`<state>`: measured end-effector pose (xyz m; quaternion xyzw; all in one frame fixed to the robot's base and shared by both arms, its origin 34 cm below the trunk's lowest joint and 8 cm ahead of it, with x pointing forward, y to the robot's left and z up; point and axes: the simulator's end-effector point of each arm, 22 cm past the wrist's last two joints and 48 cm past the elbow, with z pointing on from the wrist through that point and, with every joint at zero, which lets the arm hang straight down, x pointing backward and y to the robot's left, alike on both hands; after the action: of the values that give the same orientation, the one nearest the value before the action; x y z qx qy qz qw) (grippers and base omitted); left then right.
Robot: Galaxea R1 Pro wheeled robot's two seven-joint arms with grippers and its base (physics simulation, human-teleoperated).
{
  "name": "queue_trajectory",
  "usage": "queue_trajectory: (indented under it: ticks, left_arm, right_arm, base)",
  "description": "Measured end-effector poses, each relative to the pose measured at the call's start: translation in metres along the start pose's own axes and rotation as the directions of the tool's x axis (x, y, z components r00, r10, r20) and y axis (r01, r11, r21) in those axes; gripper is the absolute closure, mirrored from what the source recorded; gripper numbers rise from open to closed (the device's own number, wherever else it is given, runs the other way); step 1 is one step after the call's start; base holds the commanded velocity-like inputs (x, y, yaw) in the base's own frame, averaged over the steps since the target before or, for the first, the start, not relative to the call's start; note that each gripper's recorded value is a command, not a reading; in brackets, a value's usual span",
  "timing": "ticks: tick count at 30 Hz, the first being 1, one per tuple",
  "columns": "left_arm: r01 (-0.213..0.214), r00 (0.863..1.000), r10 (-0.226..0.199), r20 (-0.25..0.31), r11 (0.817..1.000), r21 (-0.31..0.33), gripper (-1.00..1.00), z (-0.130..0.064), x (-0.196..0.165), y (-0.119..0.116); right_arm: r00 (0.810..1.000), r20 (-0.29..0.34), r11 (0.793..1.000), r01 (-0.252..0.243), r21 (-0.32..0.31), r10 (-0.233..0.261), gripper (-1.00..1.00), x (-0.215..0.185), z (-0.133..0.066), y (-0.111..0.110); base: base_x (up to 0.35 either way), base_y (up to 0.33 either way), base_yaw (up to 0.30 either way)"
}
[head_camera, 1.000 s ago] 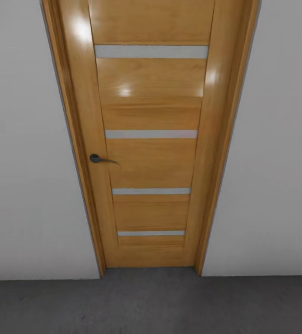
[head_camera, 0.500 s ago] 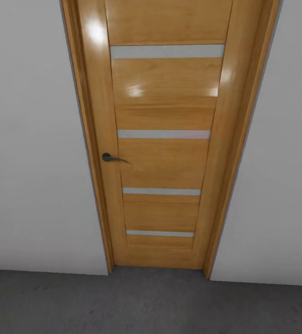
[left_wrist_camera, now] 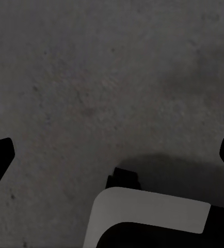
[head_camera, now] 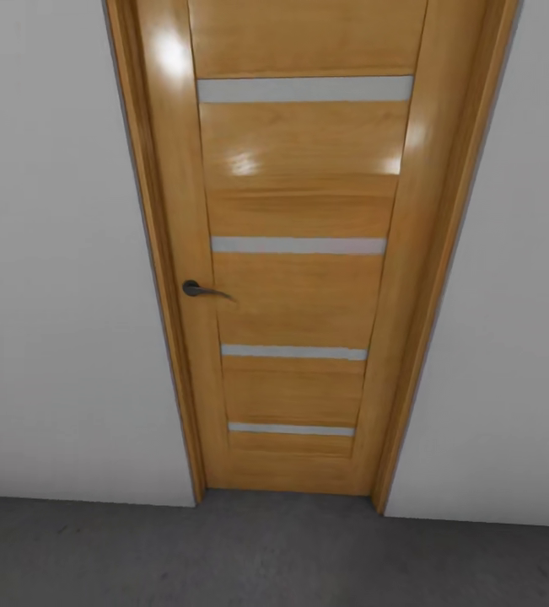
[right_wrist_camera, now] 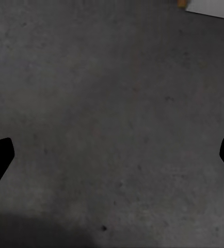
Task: Move the two storage containers from the living room to the garage. In the garage, place one container on the floor and stack the other container on top of it (either order is fine).
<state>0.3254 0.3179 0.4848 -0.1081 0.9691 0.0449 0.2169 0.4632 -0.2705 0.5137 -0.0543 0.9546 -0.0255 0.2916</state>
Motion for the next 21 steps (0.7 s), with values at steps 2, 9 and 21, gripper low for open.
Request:
queue_trajectory:
  ticks: [2,9,21]
  left_arm:
    - [0.0,1.0,0.0,0.0,1.0,0.0,-1.0,0.0,0.0,0.0]
    - [0.0,1.0,0.0,0.0,1.0,0.0,-1.0,0.0,0.0,0.0]
    - [0.001,1.0,-0.001,0.0,1.0,0.001,-1.0,0.0,0.0,-0.001]
  right_arm:
    - [1.0,0.0,1.0,0.0,0.0,0.0,-1.0,0.0,0.0,0.0]
    - [1.0,0.001,1.0,0.0,0.0,0.0,-1.0,0.0,0.0,0.0]
    - [0.986,-0.166,0.999,0.001,-0.033,-0.006,-1.0,0.099,-0.017,0.016]
  base:
    - [0.311,0.0,-0.042]
    - [0.321,0.0,-0.145]
    - [0.324,0.0,-0.012]
